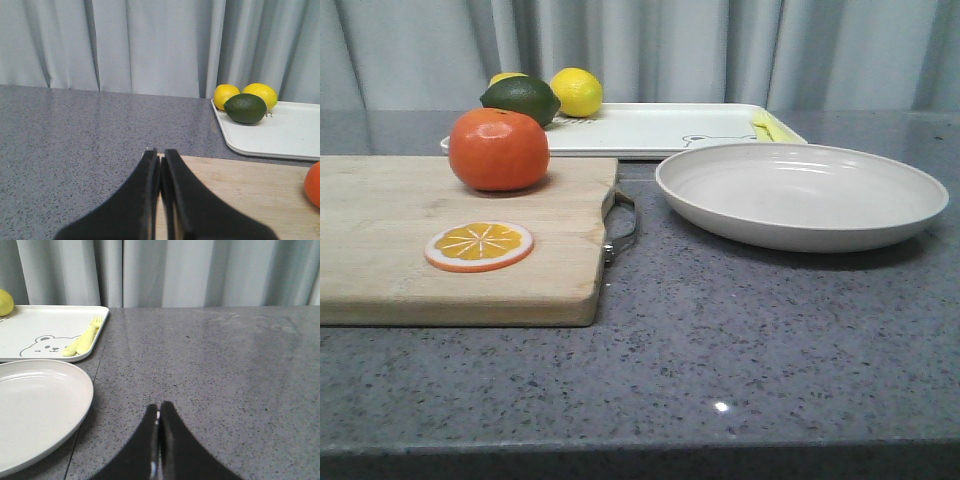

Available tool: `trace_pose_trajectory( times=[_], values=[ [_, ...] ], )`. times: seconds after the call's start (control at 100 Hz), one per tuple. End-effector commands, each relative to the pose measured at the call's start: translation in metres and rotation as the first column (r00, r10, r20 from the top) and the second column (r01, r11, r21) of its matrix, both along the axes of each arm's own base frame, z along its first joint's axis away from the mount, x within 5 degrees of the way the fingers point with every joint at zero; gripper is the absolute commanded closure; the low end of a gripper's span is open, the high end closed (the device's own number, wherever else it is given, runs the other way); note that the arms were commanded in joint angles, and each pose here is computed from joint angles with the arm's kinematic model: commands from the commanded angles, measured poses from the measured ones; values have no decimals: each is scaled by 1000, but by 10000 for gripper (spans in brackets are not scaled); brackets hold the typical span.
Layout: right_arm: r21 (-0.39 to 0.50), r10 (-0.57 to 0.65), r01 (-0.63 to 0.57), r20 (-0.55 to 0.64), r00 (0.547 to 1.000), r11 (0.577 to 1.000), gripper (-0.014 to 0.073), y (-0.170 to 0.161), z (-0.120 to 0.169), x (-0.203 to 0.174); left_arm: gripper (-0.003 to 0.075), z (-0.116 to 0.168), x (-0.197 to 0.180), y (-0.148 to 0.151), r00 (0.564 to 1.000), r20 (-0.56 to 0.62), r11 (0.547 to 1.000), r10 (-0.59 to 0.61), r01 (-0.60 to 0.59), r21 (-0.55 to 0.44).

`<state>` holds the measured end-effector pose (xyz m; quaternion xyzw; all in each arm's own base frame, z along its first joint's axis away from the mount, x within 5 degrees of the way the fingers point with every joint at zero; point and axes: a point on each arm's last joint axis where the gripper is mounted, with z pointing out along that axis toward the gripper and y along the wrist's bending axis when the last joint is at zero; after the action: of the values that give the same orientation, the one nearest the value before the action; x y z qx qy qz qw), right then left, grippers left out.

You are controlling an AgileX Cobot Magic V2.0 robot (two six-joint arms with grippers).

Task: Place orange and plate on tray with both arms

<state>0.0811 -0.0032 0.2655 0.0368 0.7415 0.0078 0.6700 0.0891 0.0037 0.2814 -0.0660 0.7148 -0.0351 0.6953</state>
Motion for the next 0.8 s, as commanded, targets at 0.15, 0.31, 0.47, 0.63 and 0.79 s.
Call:
trace_pose_trajectory(
  times=[0.15, 0.31, 0.47, 0.63, 0.79],
  values=[
    [-9, 1, -1, 14, 1000, 1000, 655, -1, 41, 35, 739, 39, 33, 2, 998, 69, 1000, 11, -10, -2],
    [-8, 2, -2, -21, 1000, 1000, 655, -2, 51, 56, 739, 41, 48, 4, 996, 88, 1000, 18, -18, -1],
    [-7, 4, -4, -29, 1000, 1000, 655, -2, 49, 63, 739, 37, 54, 4, 998, 63, 1000, 18, -18, -1],
    [-6, 4, -4, -29, 1000, 1000, 655, -2, 49, 63, 739, 38, 59, 5, 996, 90, 1000, 22, -22, -2],
    [-6, 4, -4, -31, 1000, 1000, 655, -2, 49, 63, 738, 42, 66, 4, 999, 29, 1000, 14, -14, -11]
  ],
)
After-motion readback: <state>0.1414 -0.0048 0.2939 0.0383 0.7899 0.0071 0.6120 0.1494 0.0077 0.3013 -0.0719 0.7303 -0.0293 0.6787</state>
